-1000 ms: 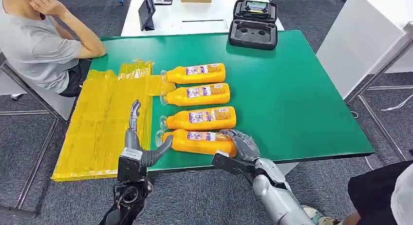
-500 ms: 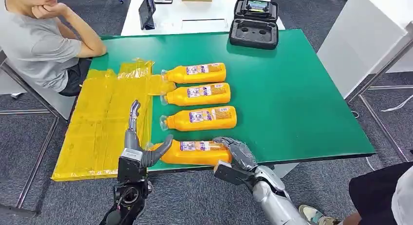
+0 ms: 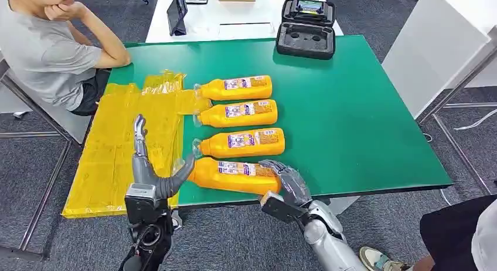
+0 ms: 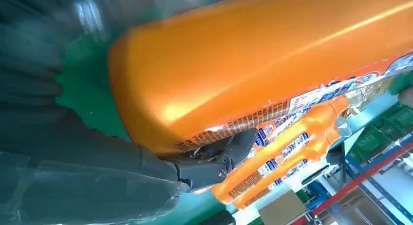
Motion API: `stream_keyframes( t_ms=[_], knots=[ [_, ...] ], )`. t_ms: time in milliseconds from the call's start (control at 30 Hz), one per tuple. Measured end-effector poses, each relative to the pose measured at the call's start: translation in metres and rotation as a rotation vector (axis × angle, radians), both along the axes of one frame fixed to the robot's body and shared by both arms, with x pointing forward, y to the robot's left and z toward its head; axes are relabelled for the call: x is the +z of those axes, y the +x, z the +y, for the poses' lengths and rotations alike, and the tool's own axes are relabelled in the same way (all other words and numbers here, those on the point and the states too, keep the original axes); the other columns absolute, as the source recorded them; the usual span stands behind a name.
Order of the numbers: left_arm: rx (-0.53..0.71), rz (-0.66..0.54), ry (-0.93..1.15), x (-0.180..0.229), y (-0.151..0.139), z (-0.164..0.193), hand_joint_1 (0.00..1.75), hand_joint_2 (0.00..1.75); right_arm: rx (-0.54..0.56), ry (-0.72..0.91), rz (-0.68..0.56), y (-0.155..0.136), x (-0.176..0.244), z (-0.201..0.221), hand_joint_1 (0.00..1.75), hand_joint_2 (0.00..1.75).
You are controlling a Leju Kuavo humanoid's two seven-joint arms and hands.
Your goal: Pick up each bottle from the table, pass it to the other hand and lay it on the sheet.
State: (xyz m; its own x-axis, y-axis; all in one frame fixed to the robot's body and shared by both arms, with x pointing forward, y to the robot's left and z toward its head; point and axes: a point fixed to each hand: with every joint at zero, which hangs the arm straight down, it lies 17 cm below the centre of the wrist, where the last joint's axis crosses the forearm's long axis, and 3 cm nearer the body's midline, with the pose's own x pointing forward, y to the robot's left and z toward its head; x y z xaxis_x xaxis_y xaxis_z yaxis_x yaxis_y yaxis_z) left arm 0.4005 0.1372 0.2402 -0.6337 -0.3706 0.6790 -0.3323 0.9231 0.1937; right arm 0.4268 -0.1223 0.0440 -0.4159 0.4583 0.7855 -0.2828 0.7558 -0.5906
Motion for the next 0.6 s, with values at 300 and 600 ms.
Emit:
stream_keyframes(
  t_ms=[300, 600],
  knots=[
    [0.074, -0.084, -0.032, 0.032, -0.015, 0.024, 0.0, 1.75, -0.093, -0.005, -0.054, 0.008, 0.008, -0.016, 1.75, 1.75],
    [0.132, -0.13, -0.135, 0.054, -0.029, 0.052, 0.0, 1.75, -0.218, 0.056, -0.101, 0.012, 0.02, -0.039, 1.75, 1.75]
  ],
)
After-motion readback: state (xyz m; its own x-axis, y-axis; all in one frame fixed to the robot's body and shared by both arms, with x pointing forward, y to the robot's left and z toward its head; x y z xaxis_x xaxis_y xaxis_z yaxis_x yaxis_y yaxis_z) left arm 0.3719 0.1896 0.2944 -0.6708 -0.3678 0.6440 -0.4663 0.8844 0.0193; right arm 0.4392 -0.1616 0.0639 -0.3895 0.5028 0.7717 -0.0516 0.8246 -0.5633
